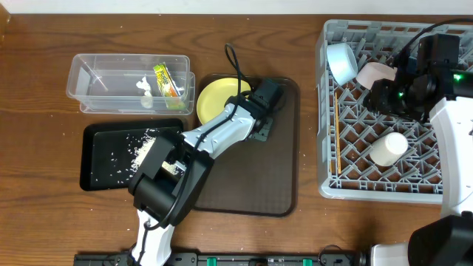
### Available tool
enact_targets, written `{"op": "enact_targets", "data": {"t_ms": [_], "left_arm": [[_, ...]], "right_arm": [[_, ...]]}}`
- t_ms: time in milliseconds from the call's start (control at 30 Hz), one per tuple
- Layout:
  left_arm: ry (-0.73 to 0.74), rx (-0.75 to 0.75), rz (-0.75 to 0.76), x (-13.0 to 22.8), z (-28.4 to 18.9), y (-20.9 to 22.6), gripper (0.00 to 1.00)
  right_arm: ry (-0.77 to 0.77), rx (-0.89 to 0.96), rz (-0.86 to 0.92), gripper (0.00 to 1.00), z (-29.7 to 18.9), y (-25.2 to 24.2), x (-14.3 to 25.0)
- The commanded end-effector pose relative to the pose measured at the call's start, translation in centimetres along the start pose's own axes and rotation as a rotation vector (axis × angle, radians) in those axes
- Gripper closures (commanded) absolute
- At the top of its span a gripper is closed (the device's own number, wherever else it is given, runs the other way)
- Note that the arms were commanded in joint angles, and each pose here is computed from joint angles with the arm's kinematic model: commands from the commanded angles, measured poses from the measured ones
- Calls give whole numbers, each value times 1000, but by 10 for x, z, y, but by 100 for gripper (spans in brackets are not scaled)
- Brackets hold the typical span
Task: Sort waste into correct bins and load items into the dishwasher rack
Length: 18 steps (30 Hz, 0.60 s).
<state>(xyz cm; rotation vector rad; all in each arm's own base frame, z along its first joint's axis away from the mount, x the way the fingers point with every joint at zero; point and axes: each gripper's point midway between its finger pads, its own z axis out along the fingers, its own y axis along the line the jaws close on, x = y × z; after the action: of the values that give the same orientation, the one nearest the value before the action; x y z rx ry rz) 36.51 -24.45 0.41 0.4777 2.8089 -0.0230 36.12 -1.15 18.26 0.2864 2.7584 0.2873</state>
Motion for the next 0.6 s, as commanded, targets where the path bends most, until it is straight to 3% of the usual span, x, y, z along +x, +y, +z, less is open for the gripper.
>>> {"op": "enact_targets", "data": {"t_ms": [0,267,333,567], "left_arm": [[17,30,8,2,1,-8,57],[78,384,62,18,-14,-88,61],[87,399,77,23,-16,-96,61],[3,327,69,4,-34,-80,46]], "right_arm": [[-14,-10,-4,47,-4,3,-3],[-14,-10,-4,47,-4,3,-3],[-14,-10,-4,47,-4,3,-3],[-23,-11,-6,47,-4,3,-6]]}}
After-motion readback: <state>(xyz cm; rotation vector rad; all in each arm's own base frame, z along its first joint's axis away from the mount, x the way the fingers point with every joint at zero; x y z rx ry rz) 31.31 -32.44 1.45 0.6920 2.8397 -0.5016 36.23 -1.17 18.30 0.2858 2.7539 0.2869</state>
